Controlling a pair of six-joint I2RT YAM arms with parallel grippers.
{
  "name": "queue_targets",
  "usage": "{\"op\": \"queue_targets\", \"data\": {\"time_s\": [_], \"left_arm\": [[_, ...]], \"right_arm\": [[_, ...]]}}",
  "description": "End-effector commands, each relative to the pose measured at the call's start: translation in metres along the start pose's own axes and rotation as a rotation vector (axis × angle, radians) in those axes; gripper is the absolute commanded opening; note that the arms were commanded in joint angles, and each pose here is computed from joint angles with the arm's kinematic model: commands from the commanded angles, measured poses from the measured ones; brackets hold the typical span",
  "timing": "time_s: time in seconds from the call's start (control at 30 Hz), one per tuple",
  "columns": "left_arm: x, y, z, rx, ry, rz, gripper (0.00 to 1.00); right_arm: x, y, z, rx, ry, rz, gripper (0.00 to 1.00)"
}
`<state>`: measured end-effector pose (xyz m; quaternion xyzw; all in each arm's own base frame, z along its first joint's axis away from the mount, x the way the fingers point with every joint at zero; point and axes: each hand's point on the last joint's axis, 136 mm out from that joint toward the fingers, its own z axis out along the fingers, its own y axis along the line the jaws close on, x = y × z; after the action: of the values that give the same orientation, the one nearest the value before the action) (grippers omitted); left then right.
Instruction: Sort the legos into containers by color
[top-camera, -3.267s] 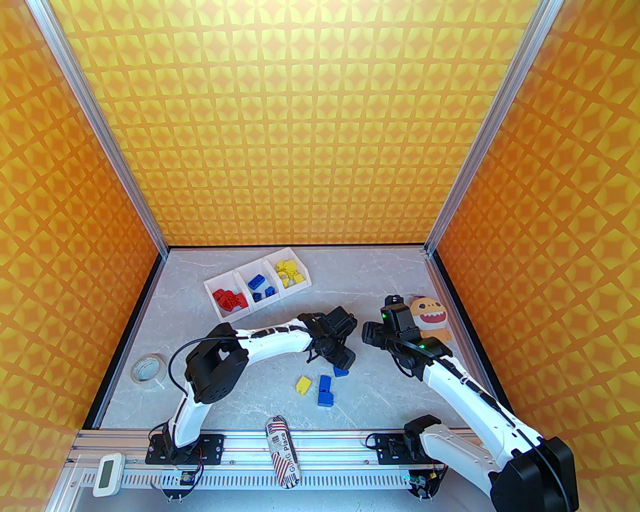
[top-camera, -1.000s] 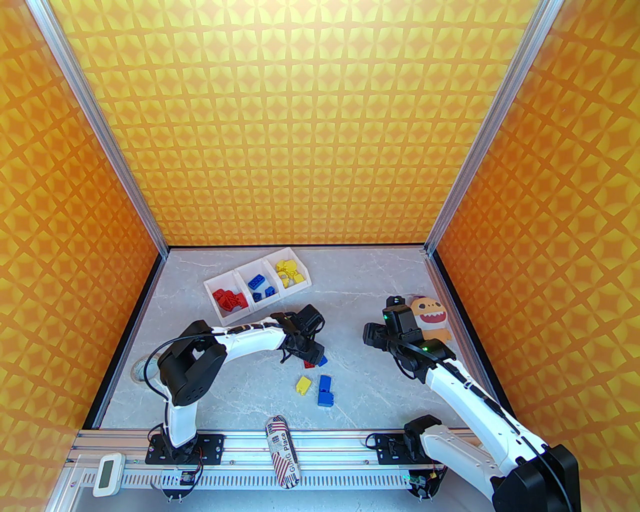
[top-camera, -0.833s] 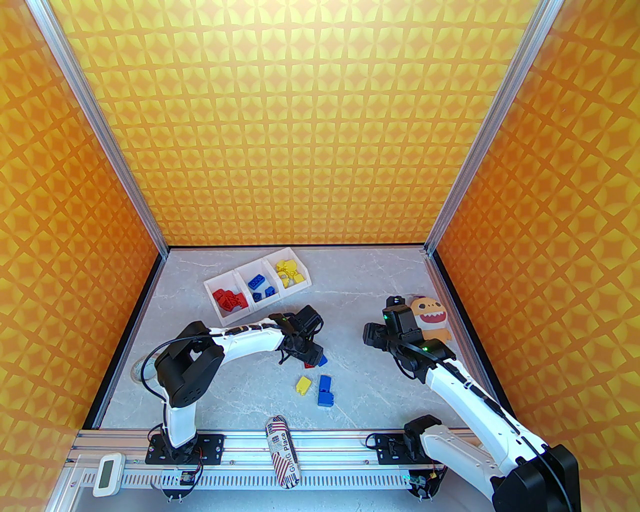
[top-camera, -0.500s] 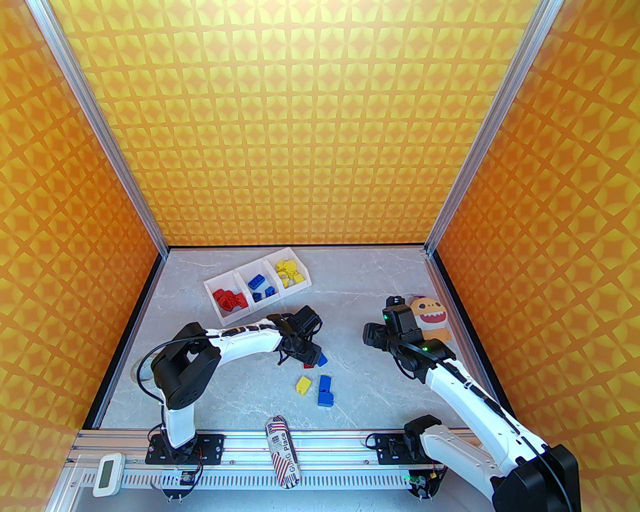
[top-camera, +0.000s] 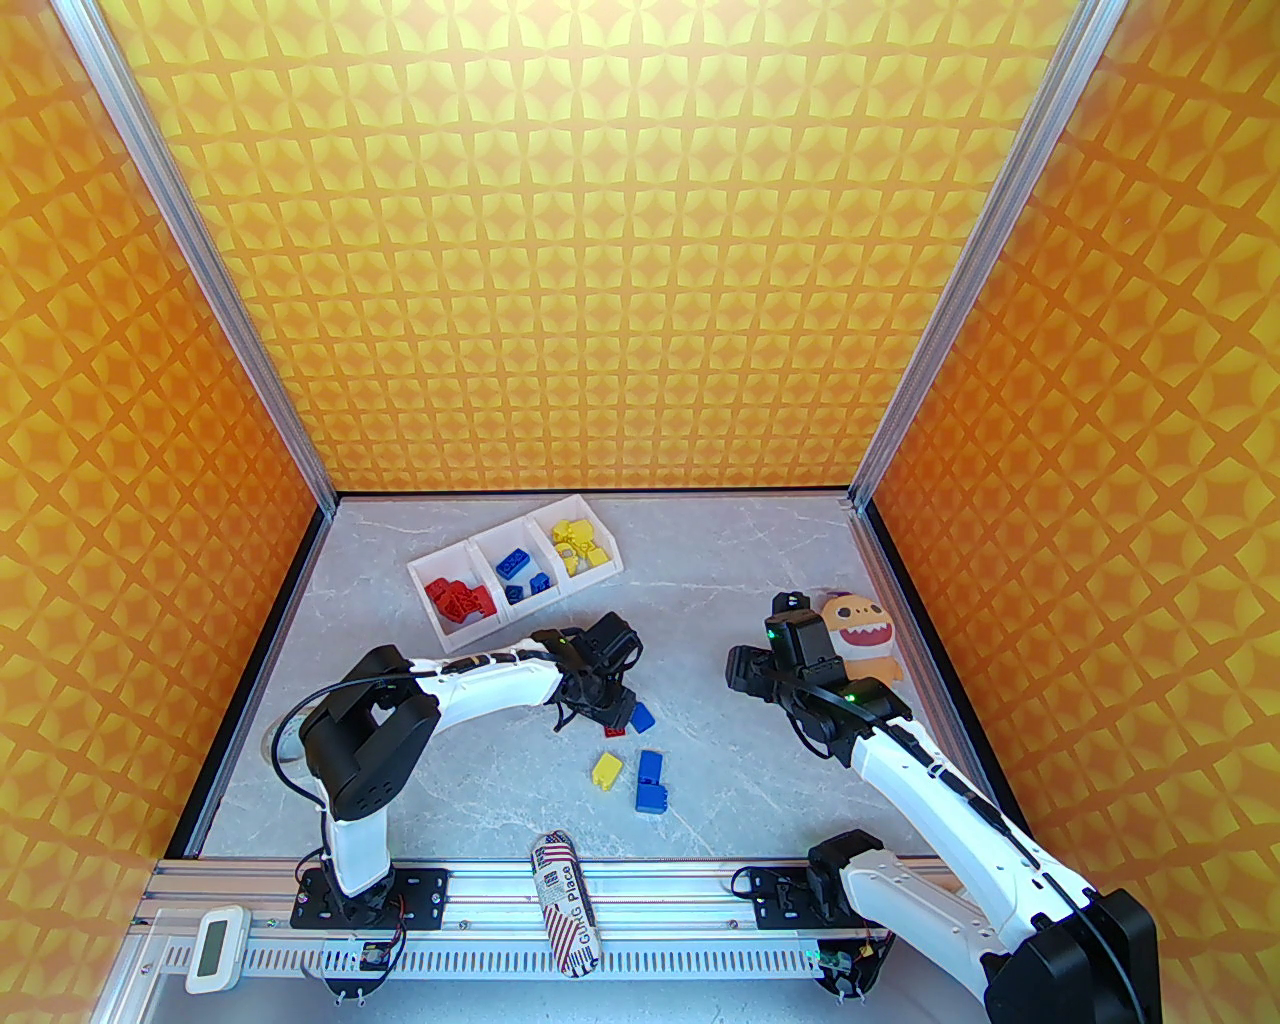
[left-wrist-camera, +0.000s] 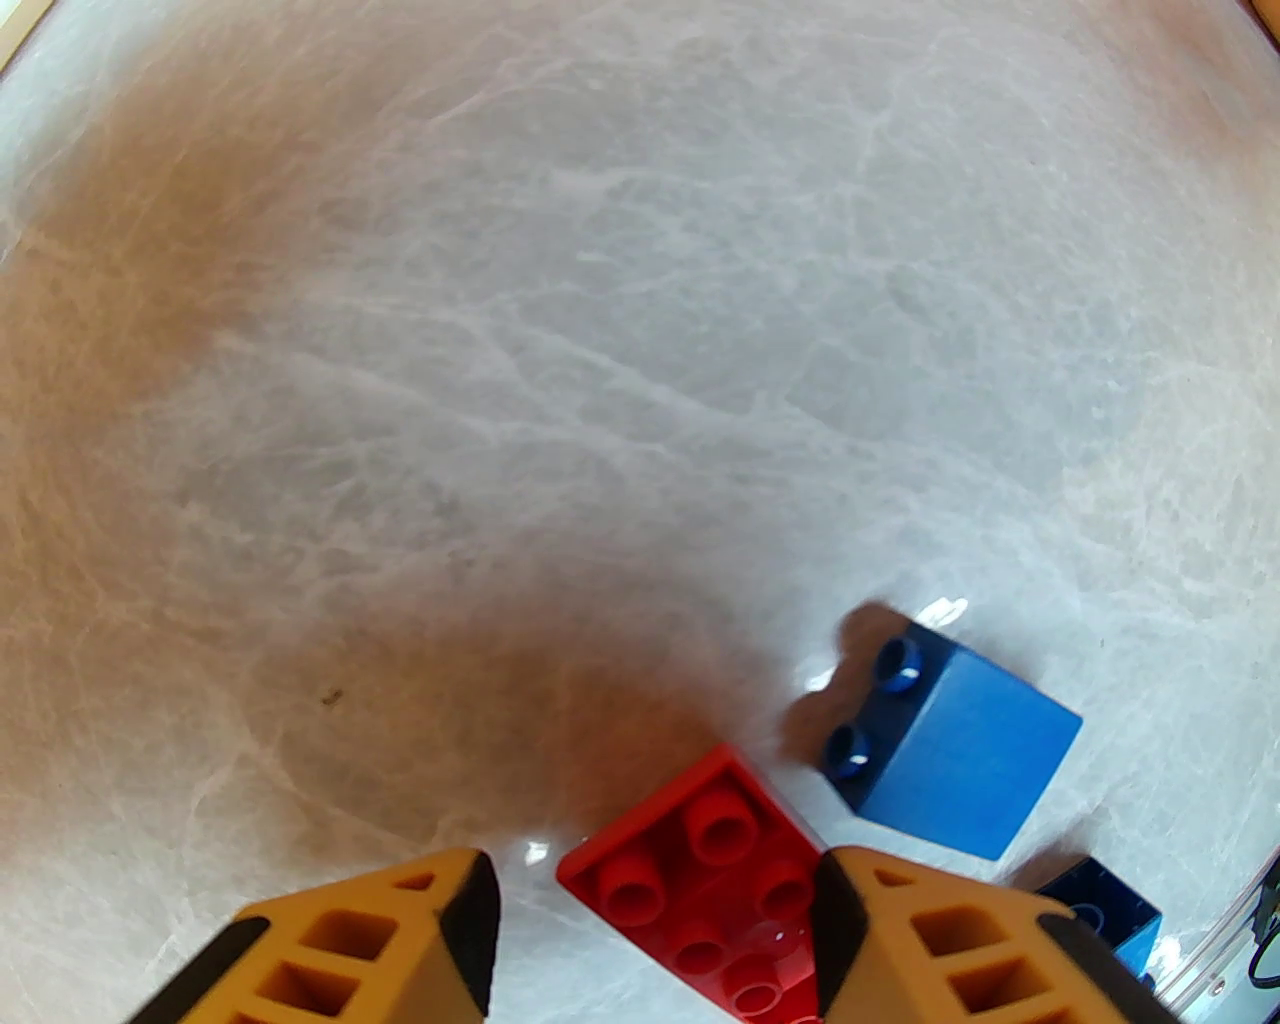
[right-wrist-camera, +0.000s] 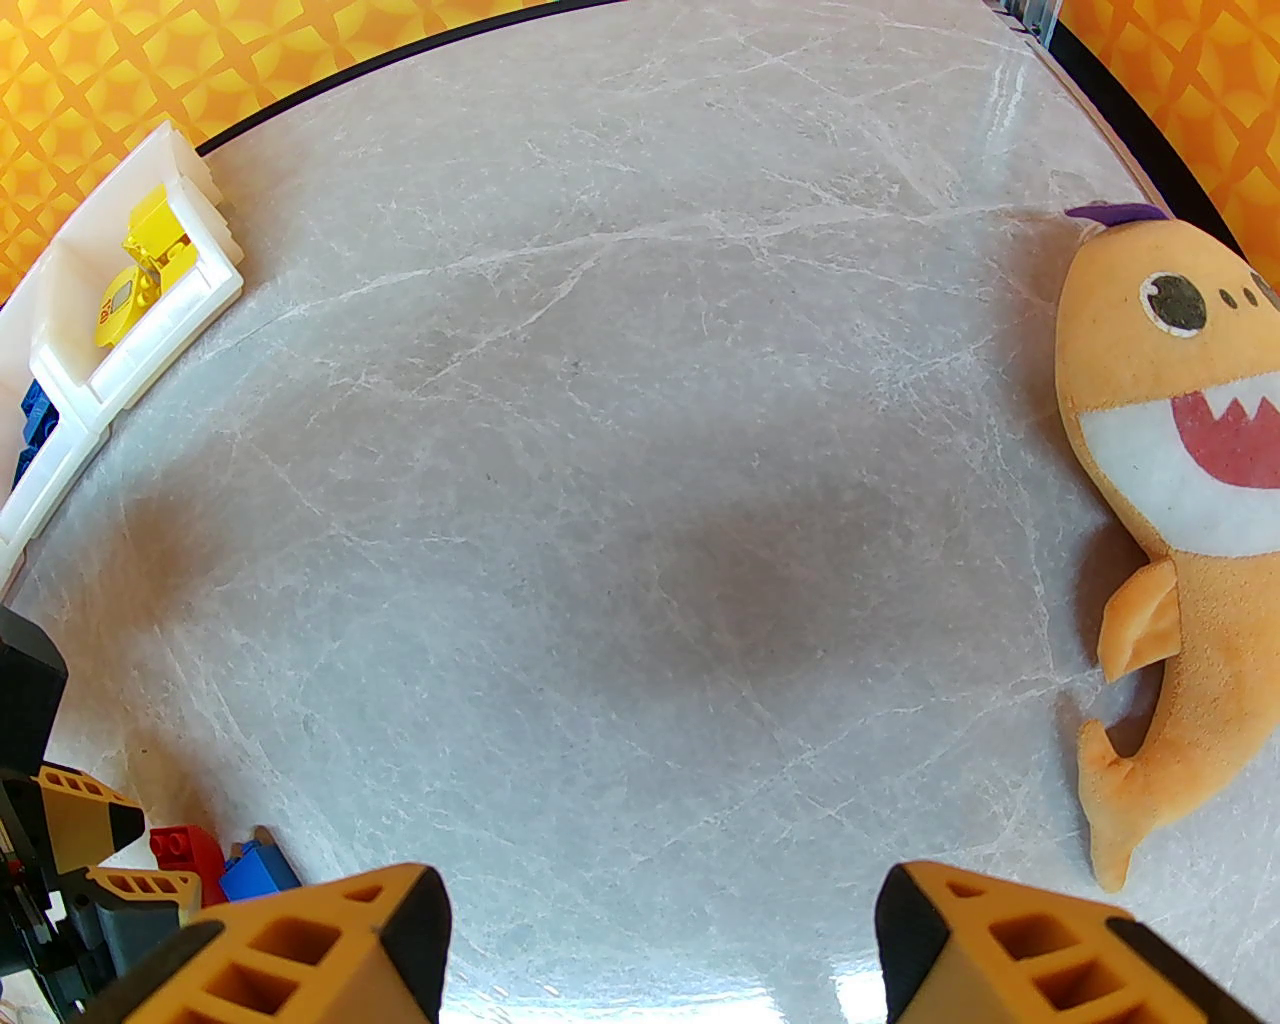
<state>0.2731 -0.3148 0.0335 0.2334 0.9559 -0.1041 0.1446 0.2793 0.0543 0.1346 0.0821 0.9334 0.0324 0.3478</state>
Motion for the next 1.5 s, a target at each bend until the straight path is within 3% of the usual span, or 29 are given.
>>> {"op": "queue_targets", "data": {"time_s": [0.0,0.13,0.33,0.53,0.83,1.27,1.47], "left_arm": [[0.017,0.036,0.004,-0.07,0.063,-0.01,0.54],[0.008,0.053,-0.002,-0.083,0.05,-0.035,0.54],[-0.002,0.047,-0.025,-0.065,0.002,-0.04,0.73],[-0.002,0.029,-0.035,-0.041,-0.013,-0.054,0.78],[0.012,0.033,-0.015,-0.068,0.053,-0.138,0.68],[0.016,0.029,0.009,-0.052,0.087,-0.137,0.61],[0.014,0.029,0.013,-0.05,0.086,-0.124,0.51]], "right_arm": [[0.001,0.0,-0.001,-0.008,0.001,0.019,0.75],[0.002,0.0,-0.001,-0.007,0.002,0.02,0.75],[0.001,-0.002,-0.003,-0.002,-0.003,0.019,0.75],[0.003,-0.002,-0.001,-0.002,0.004,0.017,0.75],[0.002,-0.001,-0.003,-0.003,0.005,0.011,0.75],[0.0,-0.003,-0.003,0.007,0.004,0.004,0.75],[-0.002,-0.003,-0.004,0.01,0.0,0.003,0.75]]}}
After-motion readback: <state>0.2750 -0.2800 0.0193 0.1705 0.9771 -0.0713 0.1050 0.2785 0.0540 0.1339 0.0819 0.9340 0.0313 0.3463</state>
